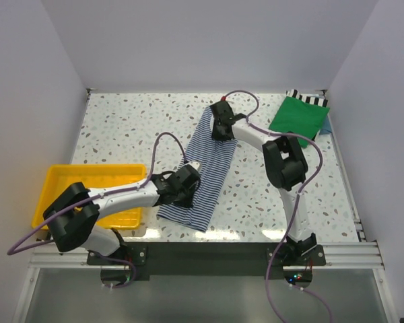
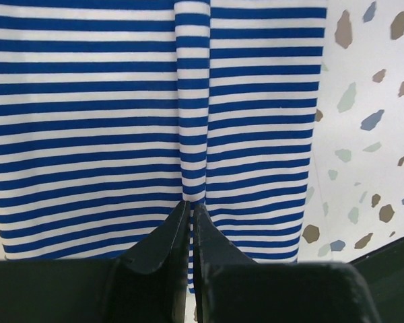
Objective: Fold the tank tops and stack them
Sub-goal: Fold the tank top
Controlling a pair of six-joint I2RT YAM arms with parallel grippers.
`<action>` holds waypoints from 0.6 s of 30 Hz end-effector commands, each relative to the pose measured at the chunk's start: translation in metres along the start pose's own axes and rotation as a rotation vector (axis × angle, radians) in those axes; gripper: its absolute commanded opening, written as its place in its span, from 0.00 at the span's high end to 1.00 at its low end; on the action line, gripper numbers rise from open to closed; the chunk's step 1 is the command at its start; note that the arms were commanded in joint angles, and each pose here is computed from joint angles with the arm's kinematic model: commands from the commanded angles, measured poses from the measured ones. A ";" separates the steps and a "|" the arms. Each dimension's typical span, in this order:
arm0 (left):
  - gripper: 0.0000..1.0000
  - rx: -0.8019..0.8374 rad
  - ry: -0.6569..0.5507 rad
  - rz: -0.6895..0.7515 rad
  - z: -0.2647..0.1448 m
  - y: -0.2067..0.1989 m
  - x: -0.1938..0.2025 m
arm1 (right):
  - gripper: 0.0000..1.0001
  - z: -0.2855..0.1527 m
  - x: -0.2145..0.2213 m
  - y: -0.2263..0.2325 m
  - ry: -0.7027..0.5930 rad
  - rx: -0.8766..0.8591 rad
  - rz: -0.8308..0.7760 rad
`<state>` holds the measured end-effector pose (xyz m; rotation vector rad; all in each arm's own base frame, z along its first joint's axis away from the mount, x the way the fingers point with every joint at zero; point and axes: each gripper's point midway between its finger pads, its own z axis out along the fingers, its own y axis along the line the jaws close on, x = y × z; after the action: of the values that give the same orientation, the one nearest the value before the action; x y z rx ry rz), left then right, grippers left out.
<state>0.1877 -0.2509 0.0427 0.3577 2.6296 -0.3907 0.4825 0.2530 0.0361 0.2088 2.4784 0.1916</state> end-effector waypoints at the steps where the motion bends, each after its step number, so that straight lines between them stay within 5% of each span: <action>1: 0.90 0.013 0.004 0.025 0.011 0.000 0.005 | 0.91 -0.001 -0.023 0.023 -0.057 -0.069 0.008; 9: 0.92 -0.052 0.081 0.030 0.033 0.015 0.031 | 0.89 0.022 -0.005 0.020 -0.014 -0.058 -0.004; 18: 0.94 0.005 0.104 0.056 0.052 -0.036 0.030 | 0.84 0.045 -0.014 0.011 0.018 -0.046 -0.046</action>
<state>0.1837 -0.2923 0.0152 0.4462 2.6399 -0.4169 0.5170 0.2735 0.0270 0.1679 2.4449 0.2583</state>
